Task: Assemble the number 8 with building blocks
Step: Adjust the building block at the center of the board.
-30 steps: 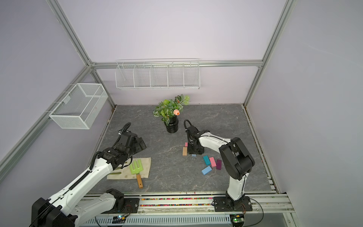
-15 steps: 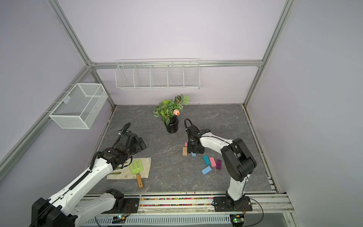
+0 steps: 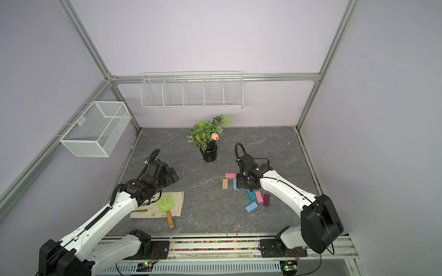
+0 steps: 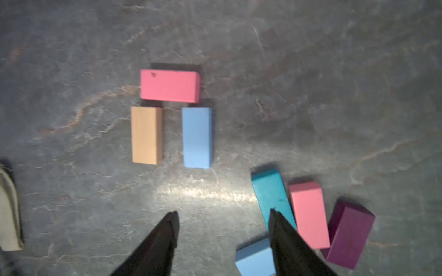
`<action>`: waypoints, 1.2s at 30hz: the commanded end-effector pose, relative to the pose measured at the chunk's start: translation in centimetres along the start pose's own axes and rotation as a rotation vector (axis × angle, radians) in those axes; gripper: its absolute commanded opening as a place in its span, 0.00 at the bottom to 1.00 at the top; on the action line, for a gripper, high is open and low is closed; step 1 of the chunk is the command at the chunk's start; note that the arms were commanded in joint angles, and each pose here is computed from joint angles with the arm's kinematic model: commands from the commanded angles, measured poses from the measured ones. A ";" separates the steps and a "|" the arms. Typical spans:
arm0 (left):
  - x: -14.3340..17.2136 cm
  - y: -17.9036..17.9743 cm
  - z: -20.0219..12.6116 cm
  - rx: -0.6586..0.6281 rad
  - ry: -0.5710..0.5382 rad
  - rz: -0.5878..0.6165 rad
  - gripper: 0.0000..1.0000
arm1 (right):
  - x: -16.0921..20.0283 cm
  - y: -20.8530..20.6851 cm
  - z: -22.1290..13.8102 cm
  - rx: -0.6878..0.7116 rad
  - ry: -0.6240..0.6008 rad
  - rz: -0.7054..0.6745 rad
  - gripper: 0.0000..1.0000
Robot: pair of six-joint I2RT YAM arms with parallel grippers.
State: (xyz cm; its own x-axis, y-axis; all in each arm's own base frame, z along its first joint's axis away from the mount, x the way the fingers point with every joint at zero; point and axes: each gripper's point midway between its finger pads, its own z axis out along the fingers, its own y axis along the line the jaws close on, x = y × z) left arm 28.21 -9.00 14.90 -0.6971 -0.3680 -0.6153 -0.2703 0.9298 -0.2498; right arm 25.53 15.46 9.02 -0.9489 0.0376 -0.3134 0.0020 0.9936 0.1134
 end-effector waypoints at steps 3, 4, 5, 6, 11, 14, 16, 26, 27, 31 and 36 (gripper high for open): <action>1.0 -1.6 0.0 0.033 0.053 0.011 1.00 | 4.8 -4.6 1.7 0.131 0.098 0.013 0.56; 1.2 -1.6 0.0 0.029 0.056 0.017 1.00 | 5.0 -4.8 1.9 0.126 0.099 0.017 0.55; 1.4 -1.6 0.0 0.024 0.059 0.018 1.00 | 5.1 -4.9 2.2 0.123 0.101 0.023 0.55; 1.5 -1.6 -0.1 0.023 0.063 0.019 1.00 | 5.1 -4.8 2.4 0.113 0.103 0.020 0.55; 2.6 -2.2 -0.2 0.040 0.077 0.024 1.00 | 4.7 -4.4 3.3 0.098 0.106 0.014 0.53; 2.7 -2.1 -0.2 0.036 0.078 0.024 1.00 | 4.2 -4.3 3.6 0.104 0.111 0.004 0.52; 2.6 -2.2 -0.3 0.039 0.073 0.022 1.00 | 3.9 -4.2 3.8 0.105 0.113 -0.003 0.52; 2.4 -2.3 -0.1 0.035 0.070 0.030 1.00 | 3.1 -3.2 5.7 0.090 0.151 -0.024 0.51; 2.4 -2.4 -0.1 0.037 0.069 0.029 1.00 | 3.2 -3.3 5.9 0.092 0.158 -0.026 0.50; 2.4 -2.4 0.0 0.036 0.070 0.029 1.00 | 3.8 -3.4 6.5 0.092 0.178 -0.026 0.49; 2.4 -2.5 0.0 0.037 0.071 0.029 1.00 | 3.8 -3.7 6.2 0.103 0.168 -0.024 0.49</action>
State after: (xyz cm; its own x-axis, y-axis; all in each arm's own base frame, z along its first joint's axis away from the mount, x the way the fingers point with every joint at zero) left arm 26.84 -12.00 13.41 -0.7625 -0.3219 -0.5612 -0.2157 0.9443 -0.2486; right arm 24.24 12.45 3.07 -0.9840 0.0104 -0.1777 0.0120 0.9999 -0.0080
